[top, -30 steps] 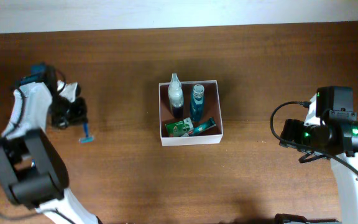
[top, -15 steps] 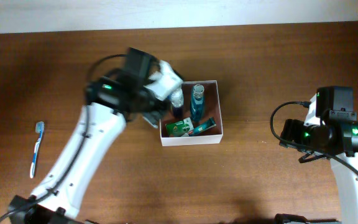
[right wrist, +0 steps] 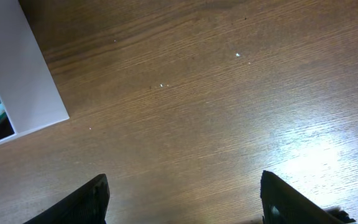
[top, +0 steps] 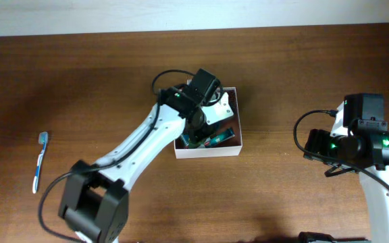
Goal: Pack container
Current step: 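Carry the razor into the box with the left gripper and release, then move the left gripper to the blue toothbrush and grasp it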
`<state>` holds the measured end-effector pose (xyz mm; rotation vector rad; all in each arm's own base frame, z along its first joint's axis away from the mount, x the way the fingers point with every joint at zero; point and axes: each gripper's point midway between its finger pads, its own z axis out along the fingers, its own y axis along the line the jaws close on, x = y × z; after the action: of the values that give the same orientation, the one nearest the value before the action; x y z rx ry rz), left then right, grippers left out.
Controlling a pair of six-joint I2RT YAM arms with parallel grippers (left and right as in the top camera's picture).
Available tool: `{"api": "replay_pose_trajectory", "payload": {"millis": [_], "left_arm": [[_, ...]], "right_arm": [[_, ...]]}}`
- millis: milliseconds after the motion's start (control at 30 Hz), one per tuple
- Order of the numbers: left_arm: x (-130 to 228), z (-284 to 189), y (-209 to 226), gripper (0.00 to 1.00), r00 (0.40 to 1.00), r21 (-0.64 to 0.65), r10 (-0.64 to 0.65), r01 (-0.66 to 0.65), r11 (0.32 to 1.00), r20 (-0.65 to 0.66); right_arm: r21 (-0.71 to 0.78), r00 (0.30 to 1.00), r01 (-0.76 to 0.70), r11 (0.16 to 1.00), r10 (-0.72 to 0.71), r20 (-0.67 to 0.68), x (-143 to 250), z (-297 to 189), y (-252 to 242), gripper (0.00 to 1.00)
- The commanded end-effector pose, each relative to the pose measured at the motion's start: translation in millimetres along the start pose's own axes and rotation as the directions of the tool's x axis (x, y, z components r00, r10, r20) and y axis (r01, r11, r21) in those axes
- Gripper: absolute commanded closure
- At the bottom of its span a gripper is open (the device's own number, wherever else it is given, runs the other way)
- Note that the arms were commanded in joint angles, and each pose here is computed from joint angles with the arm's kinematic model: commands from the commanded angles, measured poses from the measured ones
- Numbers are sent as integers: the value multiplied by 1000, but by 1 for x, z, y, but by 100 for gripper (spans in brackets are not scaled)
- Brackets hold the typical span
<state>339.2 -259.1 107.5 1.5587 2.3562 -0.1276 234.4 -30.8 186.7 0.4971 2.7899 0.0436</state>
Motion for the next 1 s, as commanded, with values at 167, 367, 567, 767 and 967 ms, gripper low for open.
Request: {"api": "replay_pose_trajectory", "payload": {"millis": [167,367,567,767,967], "left_arm": [[1,-6,7,44,1000,-41,20,-21,999,-20],[8,-101,45,1,984,-260,-148,168,951,94],[86,-164,119,1,846,-364,-485,533,763,221],[237,-185,189,1,491,-411,-822,839,357,288],[370,-169,200,1,183,-390,-946,918,67,268]], "right_arm": [[-4,1000,-9,1000,9,2,1,-1,-1,30],[-4,1000,-9,1000,9,2,1,-1,-1,30],[-4,1000,-9,1000,9,2,1,-1,-1,30],[-4,1000,-8,1000,8,2,1,-1,0,30],[-4,1000,-8,1000,8,2,1,-1,0,30]]}}
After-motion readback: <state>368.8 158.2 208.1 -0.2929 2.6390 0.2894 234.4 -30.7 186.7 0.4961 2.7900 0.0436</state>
